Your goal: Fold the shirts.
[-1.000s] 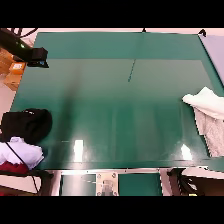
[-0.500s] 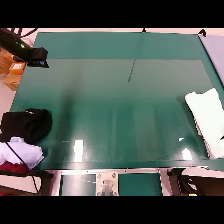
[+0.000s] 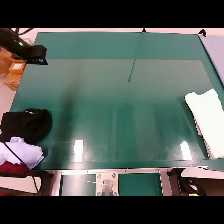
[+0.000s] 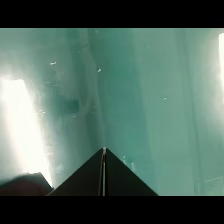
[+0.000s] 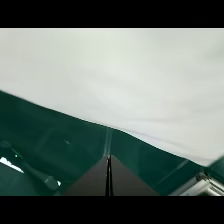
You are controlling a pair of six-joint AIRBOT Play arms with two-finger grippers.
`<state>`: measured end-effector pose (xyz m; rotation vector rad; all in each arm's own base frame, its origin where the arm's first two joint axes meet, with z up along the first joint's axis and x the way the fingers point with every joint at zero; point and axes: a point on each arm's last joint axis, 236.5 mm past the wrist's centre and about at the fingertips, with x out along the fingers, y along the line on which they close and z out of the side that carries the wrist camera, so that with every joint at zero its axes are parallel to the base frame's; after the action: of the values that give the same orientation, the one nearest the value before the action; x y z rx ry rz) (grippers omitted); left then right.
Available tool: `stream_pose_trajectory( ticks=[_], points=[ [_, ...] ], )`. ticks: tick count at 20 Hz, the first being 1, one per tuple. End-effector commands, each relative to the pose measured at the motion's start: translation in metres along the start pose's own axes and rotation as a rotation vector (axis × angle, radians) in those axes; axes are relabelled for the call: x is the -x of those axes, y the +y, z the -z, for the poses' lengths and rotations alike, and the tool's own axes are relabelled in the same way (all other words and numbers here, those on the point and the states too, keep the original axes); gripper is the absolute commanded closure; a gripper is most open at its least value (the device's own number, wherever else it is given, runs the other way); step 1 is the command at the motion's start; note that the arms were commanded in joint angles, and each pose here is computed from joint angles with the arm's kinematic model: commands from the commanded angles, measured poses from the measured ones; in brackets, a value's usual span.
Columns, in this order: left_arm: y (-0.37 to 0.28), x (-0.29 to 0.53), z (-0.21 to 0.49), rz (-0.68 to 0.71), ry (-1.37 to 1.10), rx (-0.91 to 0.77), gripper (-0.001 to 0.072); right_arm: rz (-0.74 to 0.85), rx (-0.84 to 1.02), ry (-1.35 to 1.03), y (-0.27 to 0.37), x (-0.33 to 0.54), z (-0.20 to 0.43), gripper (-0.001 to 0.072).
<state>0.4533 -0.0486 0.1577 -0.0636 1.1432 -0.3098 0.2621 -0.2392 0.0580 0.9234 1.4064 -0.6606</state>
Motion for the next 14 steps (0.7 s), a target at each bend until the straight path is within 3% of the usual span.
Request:
stream_pose_trajectory(
  ticks=[1,6,10,14],
  points=[
    [-0.010,0.017,0.010,0.013,-0.004,0.030,0.0682,-0.191,0.263,-0.198,0.104,0.035,0.002,0.0698],
    [-0.041,0.007,0.078,0.121,0.054,0.087,0.0682,-0.240,0.689,-0.172,0.183,-0.012,0.128,0.0698],
    [-0.053,-0.019,0.172,0.146,0.111,0.164,0.0682,-0.265,0.857,-0.084,0.170,-0.076,0.236,0.0698],
    [-0.059,-0.033,0.225,0.160,0.150,0.197,0.0682,-0.345,0.955,-0.042,0.173,-0.094,0.293,0.0697]
  ],
)
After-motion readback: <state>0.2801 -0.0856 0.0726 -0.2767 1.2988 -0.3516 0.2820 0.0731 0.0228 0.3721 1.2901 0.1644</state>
